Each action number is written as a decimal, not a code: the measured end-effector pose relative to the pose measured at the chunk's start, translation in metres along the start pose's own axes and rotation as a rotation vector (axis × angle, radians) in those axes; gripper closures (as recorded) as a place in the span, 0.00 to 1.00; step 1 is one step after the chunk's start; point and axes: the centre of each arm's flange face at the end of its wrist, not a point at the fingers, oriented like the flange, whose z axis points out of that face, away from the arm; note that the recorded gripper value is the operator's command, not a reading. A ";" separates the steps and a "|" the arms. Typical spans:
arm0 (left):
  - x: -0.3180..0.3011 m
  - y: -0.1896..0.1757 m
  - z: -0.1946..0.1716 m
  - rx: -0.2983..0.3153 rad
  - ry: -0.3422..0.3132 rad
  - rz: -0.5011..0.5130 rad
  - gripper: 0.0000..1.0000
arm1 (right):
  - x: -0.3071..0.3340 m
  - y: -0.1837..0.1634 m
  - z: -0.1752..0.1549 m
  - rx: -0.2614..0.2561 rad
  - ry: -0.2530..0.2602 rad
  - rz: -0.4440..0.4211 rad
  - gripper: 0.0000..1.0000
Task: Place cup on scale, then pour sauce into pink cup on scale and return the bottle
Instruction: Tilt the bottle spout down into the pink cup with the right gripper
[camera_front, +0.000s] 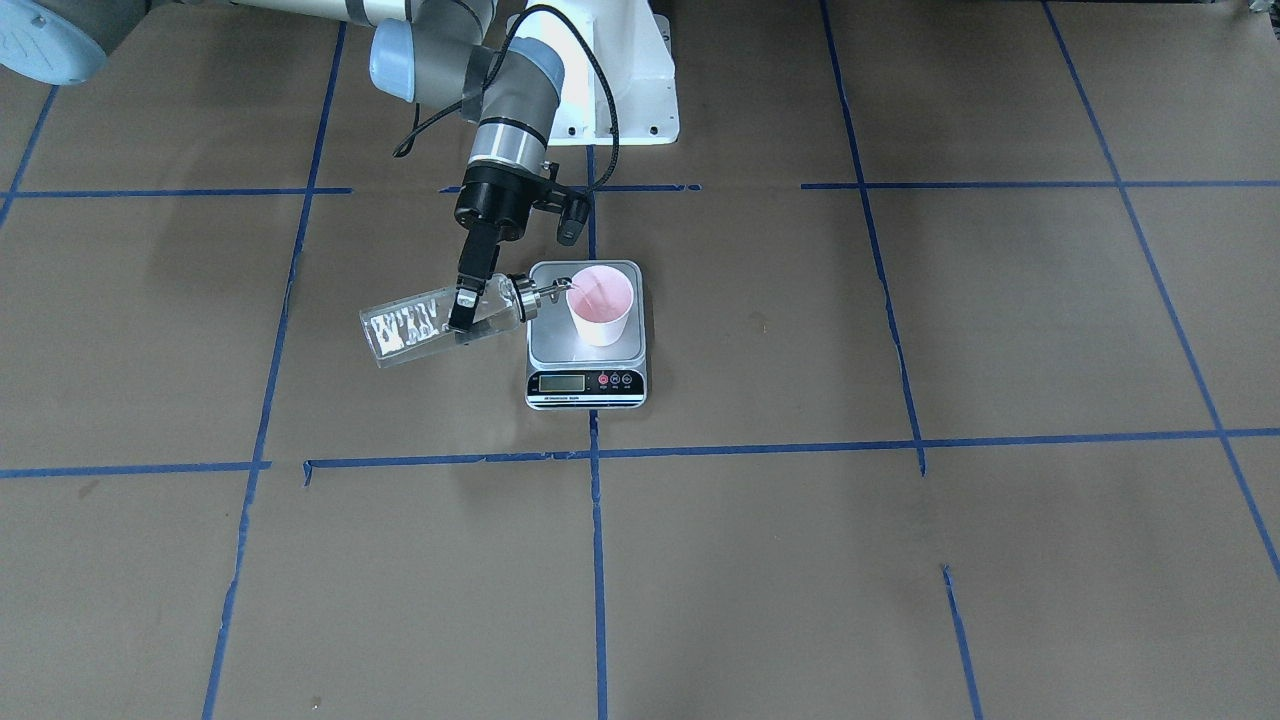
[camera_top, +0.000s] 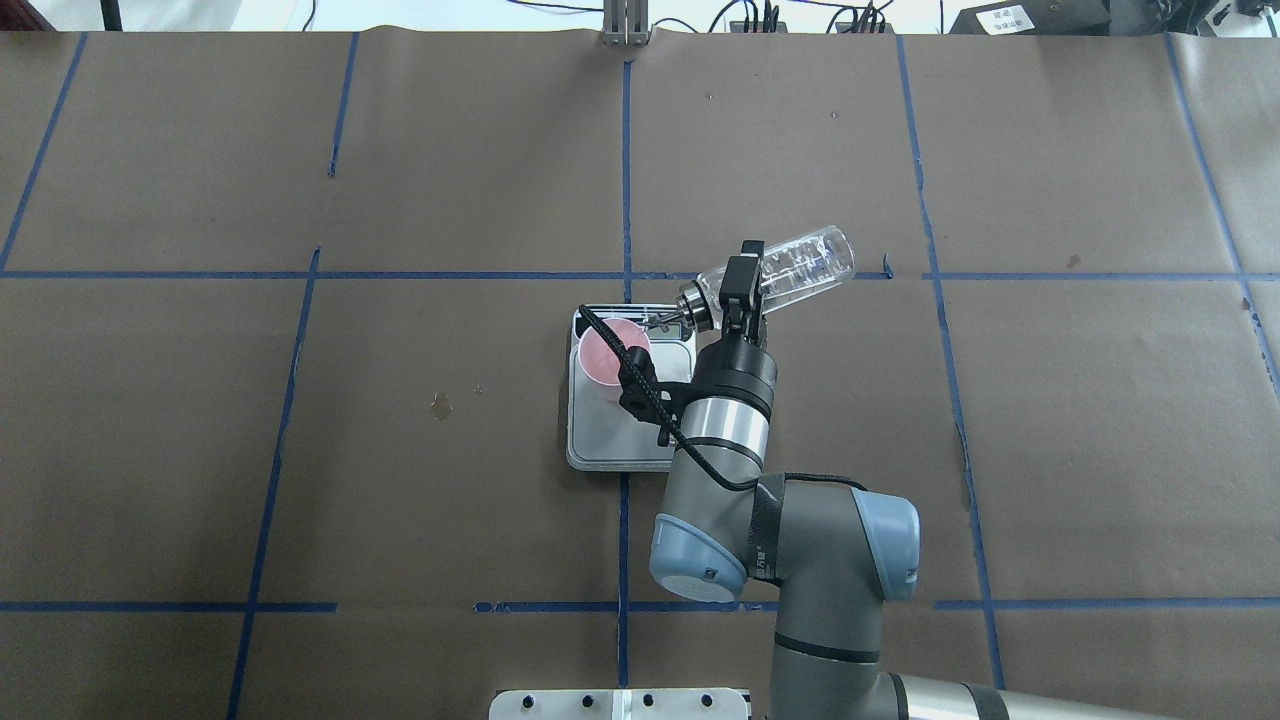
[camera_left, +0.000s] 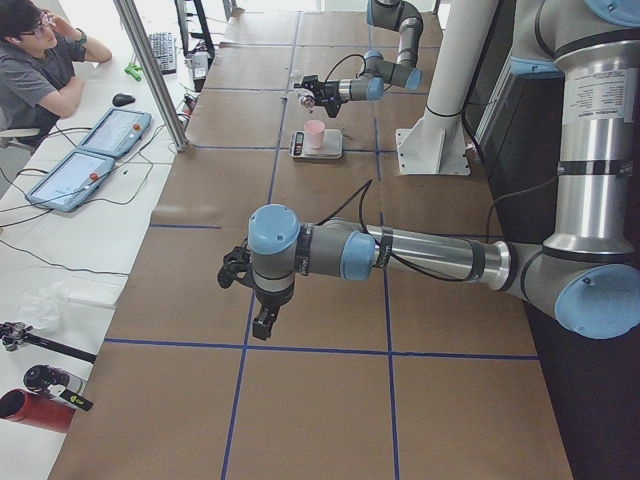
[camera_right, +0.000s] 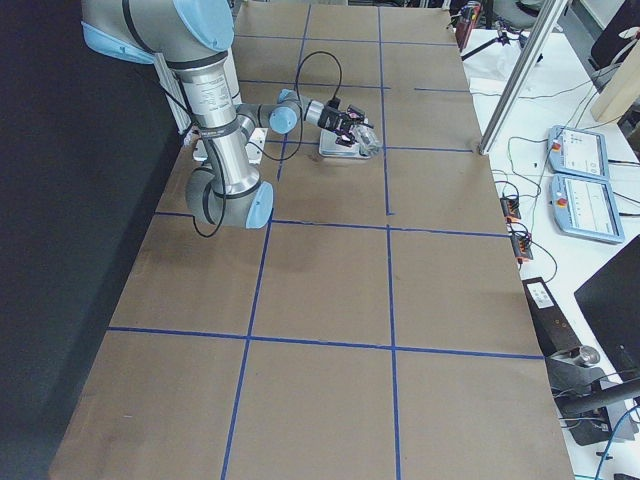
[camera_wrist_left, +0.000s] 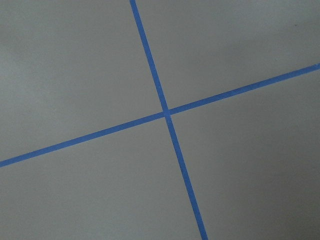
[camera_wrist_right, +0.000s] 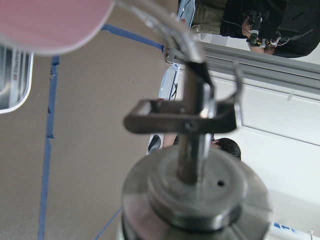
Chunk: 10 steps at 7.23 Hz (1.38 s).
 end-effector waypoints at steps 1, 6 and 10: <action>0.000 0.000 0.000 0.000 0.000 0.001 0.00 | 0.000 0.000 0.000 0.000 0.000 0.000 1.00; 0.000 0.000 0.000 0.000 -0.001 -0.001 0.00 | 0.003 -0.001 -0.001 0.003 0.000 0.012 1.00; -0.001 0.000 0.000 -0.001 0.000 -0.002 0.00 | 0.022 0.002 -0.008 0.024 -0.024 0.202 1.00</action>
